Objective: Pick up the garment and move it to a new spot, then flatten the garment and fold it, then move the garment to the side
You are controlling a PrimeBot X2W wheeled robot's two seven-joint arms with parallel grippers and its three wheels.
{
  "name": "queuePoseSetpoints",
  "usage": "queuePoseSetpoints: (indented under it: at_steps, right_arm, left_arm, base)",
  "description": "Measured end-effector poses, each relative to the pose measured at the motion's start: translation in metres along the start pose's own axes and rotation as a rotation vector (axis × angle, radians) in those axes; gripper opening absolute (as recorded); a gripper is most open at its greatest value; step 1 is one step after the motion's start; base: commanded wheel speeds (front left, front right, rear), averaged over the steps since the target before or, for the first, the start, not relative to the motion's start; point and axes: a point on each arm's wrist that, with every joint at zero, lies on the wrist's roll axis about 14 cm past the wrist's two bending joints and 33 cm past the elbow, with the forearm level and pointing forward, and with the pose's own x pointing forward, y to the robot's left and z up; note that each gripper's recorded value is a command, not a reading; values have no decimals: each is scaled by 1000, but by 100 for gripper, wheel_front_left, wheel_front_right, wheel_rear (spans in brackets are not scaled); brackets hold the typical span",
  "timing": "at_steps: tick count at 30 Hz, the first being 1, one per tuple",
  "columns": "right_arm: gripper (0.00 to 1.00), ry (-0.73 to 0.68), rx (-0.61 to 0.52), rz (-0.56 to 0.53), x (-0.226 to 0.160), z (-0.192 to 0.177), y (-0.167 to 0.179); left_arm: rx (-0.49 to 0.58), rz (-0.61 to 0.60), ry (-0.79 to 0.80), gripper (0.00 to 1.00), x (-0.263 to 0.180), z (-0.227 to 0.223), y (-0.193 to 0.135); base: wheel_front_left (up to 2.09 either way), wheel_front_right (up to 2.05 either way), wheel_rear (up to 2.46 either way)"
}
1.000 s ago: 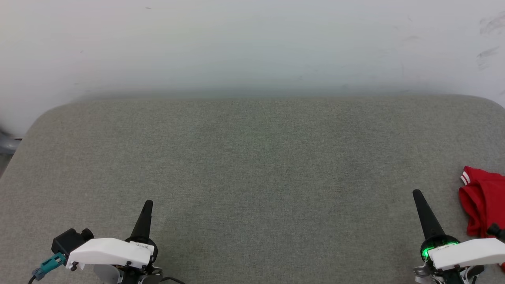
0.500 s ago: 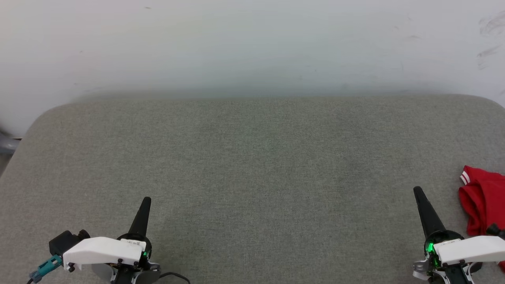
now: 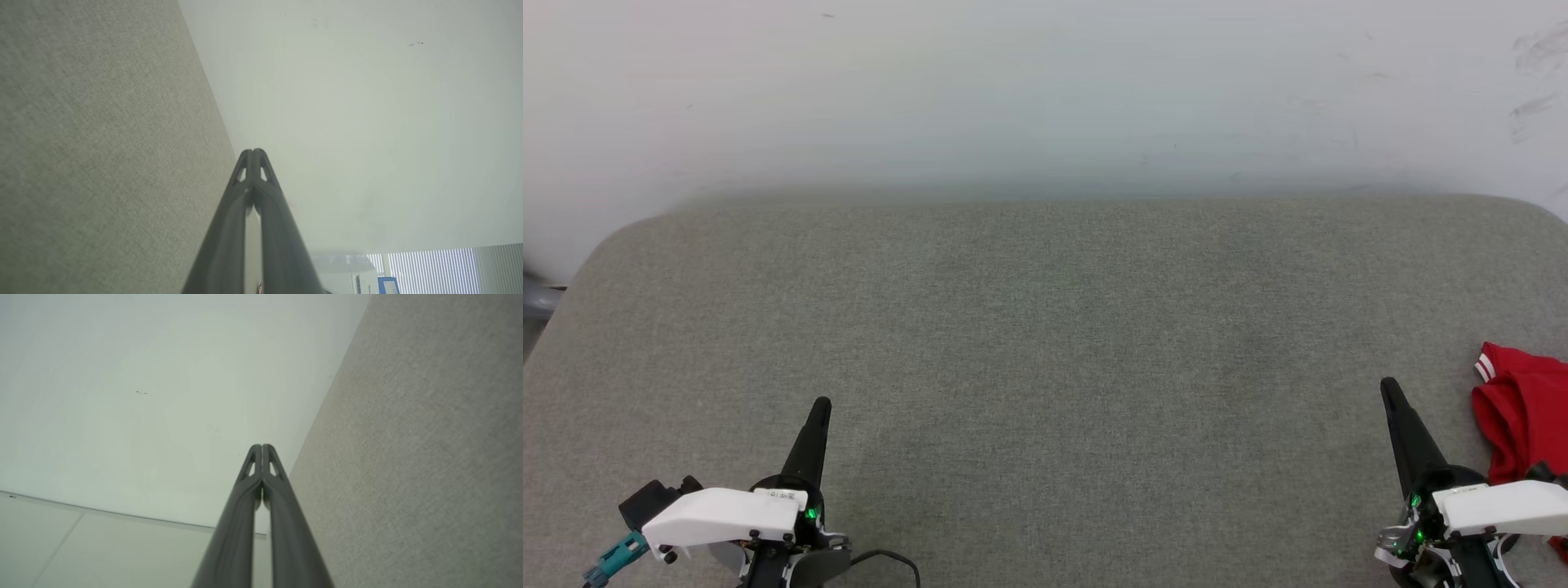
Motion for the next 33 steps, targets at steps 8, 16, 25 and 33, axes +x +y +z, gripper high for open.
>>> queuePoseSetpoints:
  at_steps: [8, 16, 25, 33]
  right_arm:
    - [0, -6, 62, 0, 2, 1, -1]
    - [0, -14, 136, -1, 4, 3, -2]
    - [0, -20, 196, 2, 7, 4, -1]
    - [0, -21, 211, 1, 7, 4, -2]
  left_arm:
    - [-61, -13, -7, 0, 1, 3, -2]
    - [-135, -30, -12, 0, 2, 4, -4]
    - [-194, -53, -21, 0, 3, 7, -8]
    - [-208, -57, -19, 0, 3, 7, -9]
  base:
    - [0, 0, 0]
    - [0, 0, 0]
    - [0, 0, 0]
    - [0, 0, 0]
